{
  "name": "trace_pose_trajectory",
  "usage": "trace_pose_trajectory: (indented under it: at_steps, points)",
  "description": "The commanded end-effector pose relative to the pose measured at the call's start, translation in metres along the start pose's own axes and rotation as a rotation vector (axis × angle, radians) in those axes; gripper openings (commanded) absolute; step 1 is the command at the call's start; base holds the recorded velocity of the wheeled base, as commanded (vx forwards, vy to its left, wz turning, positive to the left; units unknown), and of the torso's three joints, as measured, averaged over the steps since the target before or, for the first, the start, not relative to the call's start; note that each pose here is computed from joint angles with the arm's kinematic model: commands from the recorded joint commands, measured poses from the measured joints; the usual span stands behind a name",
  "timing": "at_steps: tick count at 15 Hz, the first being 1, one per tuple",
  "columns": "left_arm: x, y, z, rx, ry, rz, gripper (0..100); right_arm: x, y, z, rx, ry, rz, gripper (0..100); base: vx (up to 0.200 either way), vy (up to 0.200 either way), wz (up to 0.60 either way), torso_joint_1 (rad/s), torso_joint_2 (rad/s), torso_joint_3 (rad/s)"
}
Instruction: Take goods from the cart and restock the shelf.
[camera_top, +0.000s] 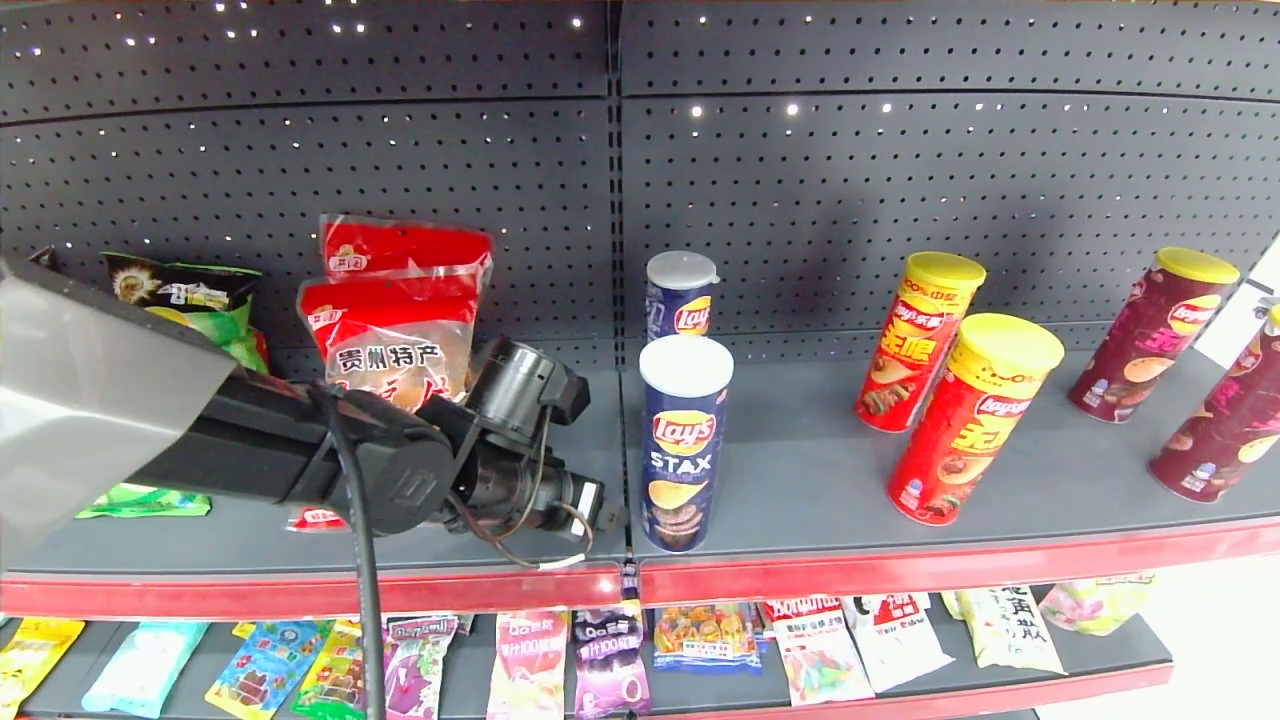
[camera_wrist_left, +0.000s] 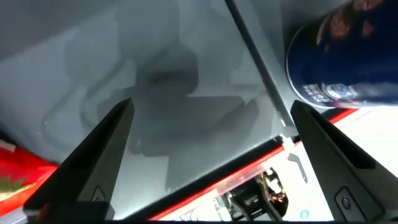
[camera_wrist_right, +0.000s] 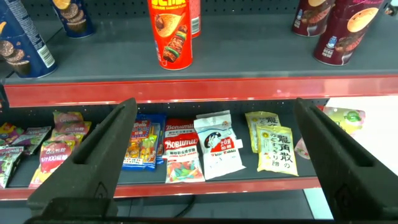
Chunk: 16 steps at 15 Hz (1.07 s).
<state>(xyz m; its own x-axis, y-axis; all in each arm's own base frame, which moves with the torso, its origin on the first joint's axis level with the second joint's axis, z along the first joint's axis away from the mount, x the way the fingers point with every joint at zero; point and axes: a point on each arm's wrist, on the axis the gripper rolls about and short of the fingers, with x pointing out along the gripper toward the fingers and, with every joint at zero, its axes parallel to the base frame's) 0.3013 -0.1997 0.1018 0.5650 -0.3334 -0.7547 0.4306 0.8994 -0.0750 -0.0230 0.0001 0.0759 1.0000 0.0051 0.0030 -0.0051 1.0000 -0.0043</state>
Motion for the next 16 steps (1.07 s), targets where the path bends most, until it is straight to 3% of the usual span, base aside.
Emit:
trace_pose_trajectory:
  at_steps: [1, 16]
  points:
    - [0.002, -0.001, 0.002, 0.000, -0.002, 0.000, 100, 0.000, 0.000, 0.000, 0.000, 0.001, 0.001, 100, 0.000, 0.000, 0.00, 0.000, 0.00, 0.000]
    - [0.013, -0.010, 0.005, 0.017, -0.004, -0.008, 100, 0.000, 0.000, 0.000, 0.000, 0.001, 0.001, 100, 0.000, 0.000, 0.00, 0.000, 0.00, 0.000]
